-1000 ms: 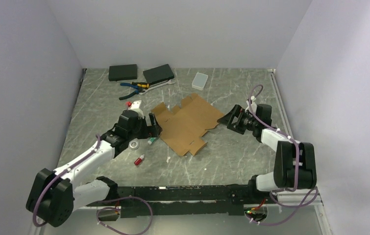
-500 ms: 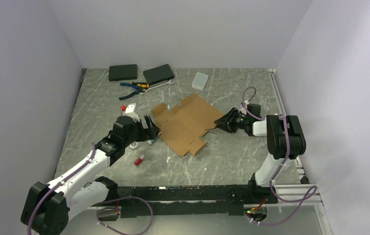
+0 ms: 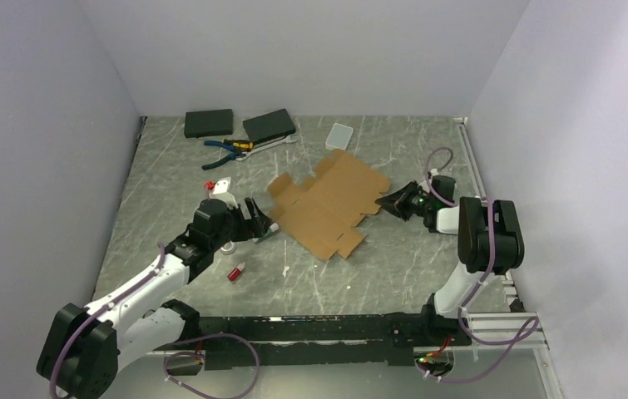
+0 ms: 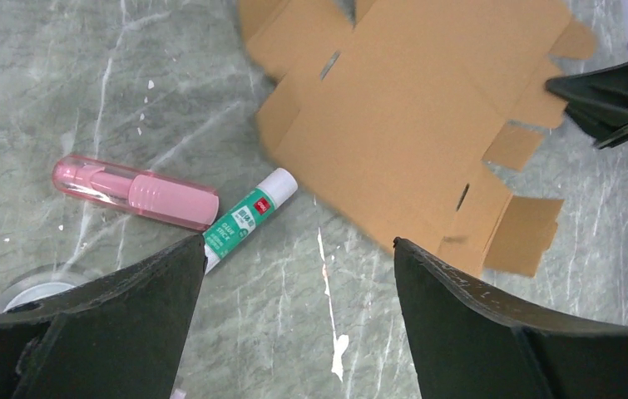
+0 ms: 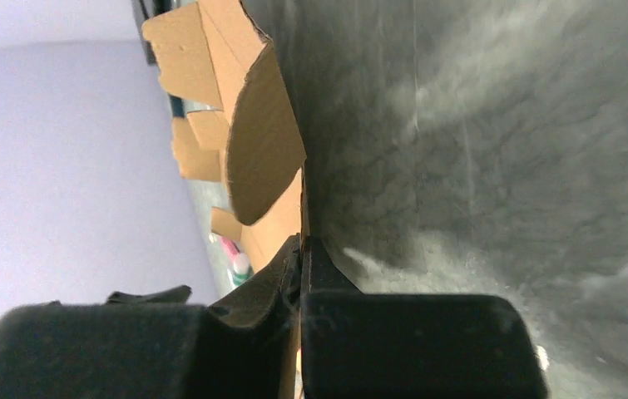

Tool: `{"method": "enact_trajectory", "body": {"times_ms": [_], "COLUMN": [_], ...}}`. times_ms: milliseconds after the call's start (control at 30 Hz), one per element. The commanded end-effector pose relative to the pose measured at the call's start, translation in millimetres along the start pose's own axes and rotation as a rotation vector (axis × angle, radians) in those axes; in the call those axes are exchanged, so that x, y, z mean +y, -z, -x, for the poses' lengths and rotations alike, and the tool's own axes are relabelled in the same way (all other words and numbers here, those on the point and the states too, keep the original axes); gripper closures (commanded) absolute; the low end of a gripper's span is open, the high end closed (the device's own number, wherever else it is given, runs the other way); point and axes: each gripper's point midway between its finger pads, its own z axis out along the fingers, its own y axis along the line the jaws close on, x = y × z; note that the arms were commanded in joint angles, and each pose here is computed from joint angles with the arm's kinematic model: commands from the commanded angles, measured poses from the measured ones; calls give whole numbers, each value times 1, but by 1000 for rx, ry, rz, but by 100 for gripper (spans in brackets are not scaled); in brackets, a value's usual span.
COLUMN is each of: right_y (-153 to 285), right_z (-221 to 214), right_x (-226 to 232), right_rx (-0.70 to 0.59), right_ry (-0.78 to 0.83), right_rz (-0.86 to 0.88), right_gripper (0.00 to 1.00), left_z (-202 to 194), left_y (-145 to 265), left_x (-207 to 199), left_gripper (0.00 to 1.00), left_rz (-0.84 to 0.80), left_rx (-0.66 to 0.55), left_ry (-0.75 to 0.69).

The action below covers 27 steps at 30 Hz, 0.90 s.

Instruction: Fold the paper box

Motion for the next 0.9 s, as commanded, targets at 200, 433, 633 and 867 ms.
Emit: {"method": "enact_trajectory", "body": {"times_ms": [200,433,633,867], "right_y": [34,52,74,83], "right_z": [55,53,49,48], "right_x": [27,56,79,86], "right_rx": [-191,-144,-137,-148], "right_ry": [72,297,482,536], "right_rz": [101,196,317,353], "right_gripper": [100,100,100,100], "left_z": [3,26,59,71], "left_y": [-25,-45,-70,-95], "left_x": [-23,-34,-41,-26], "left_gripper": [15,11,8,0], "left_rz": [-160,-202,-251,-326], "left_rx": [-27,-88,-150,-152], "left_ry": [-64,-131,-156,-127]}}
